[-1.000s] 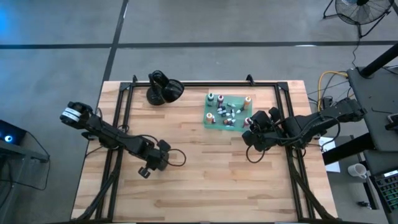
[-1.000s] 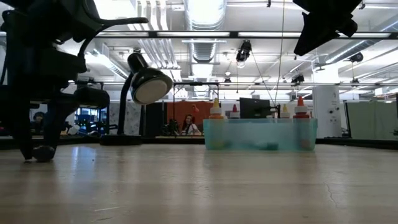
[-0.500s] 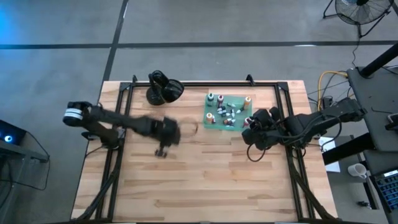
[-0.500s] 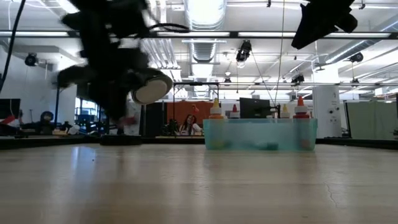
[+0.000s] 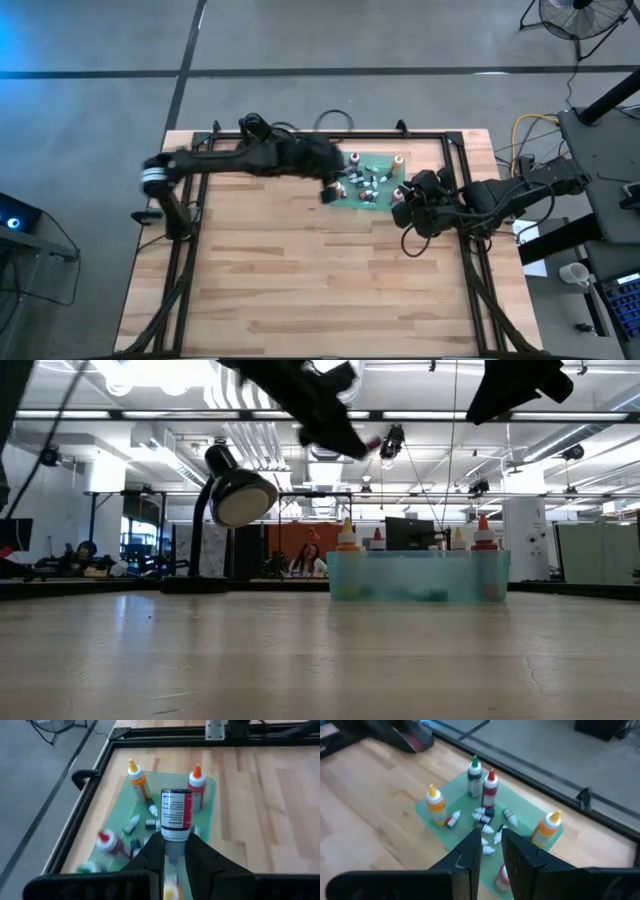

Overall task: Pick & Place food coloring
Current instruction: Put the pink food coloring bottle into the green bin, then return to Home Position

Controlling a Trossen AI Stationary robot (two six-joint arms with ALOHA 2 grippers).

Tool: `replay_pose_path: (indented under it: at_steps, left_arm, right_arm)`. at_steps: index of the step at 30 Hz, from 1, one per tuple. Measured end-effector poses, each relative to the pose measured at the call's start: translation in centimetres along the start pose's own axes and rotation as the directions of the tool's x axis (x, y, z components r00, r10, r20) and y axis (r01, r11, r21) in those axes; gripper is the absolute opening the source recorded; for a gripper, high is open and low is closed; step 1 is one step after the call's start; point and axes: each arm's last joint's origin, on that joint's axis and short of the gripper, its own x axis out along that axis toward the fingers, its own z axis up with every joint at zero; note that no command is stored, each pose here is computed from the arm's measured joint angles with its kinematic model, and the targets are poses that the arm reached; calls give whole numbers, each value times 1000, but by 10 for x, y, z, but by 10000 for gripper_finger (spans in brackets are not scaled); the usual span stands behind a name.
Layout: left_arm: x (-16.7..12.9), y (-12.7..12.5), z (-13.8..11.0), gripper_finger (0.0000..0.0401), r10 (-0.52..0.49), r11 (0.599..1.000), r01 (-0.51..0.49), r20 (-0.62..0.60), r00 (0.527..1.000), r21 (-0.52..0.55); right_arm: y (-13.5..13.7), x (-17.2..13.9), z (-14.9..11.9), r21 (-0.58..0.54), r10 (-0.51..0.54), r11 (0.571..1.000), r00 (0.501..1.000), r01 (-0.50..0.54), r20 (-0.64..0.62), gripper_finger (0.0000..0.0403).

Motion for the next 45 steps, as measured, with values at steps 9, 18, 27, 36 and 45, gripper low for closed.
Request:
replay_pose_path:
  at_steps: [9,18,27,36,45]
  left_arm:
    - [106,4,-2,31,2,1000,-3,-171,985,-9]
    - [157,-1,-18,31,-21,999,7,-340,940,-43]
    - [171,-4,-31,59,-25,994,-15,-366,930,-107]
    - [172,-5,-30,81,-36,991,-11,-347,937,-134]
    - [109,-6,25,85,-31,993,9,-195,980,-114]
  right_arm:
    - [-8,-5,4,13,-3,1000,999,3,32,68]
    - [-9,-5,3,16,-6,1000,1000,5,28,68]
    - [-10,-4,0,1,-13,1000,1000,13,22,68]
    - [-10,-4,0,-5,-15,1000,1000,15,22,68]
    - [-10,-3,-1,-20,-21,1000,999,22,26,68]
